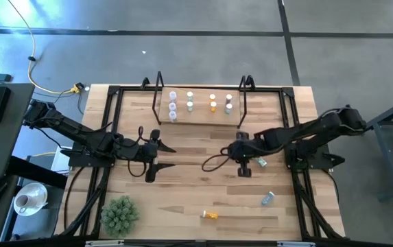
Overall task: Pick and place medicine bottles onto shelf by color
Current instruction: Put the blue pill bottle on the shelf aligned with the other blue pill bottles
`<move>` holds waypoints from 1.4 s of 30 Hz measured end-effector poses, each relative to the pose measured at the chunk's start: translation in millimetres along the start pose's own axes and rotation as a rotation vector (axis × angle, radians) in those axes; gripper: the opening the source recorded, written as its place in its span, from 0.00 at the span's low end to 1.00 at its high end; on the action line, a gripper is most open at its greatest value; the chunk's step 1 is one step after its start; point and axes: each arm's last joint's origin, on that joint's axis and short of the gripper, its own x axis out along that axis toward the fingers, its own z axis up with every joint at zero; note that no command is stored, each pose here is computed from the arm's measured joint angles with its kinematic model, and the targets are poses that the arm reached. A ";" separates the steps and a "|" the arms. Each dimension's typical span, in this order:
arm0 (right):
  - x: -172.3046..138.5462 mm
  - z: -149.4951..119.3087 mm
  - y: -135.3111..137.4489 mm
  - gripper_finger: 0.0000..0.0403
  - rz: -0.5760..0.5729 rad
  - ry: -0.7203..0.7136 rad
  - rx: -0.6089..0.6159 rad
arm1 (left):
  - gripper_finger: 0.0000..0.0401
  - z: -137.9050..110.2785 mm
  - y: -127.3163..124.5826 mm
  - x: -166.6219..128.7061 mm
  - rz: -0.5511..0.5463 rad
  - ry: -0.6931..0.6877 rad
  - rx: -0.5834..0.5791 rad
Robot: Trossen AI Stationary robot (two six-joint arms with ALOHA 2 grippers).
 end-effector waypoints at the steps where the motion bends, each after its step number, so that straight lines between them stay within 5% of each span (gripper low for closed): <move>1: 0.3 -1.1 3.0 0.00 0.006 0.001 0.008 | 0.58 -0.1 0.0 0.0 0.000 0.000 0.000; 25: -19.3 -52.1 90.5 0.01 0.127 0.229 0.109 | 0.58 -0.2 0.0 0.1 0.000 0.001 -0.012; 31: -27.1 -69.0 107.1 0.17 0.104 0.280 0.165 | 0.58 -0.1 0.0 0.1 0.001 0.000 -0.020; 37: -34.9 -84.0 122.8 0.36 0.104 0.278 0.069 | 0.58 -0.1 0.1 0.1 0.001 0.000 -0.027; 42: -40.2 -93.3 132.8 0.42 0.093 0.242 -0.002 | 0.58 -0.1 0.1 0.1 0.001 0.000 -0.027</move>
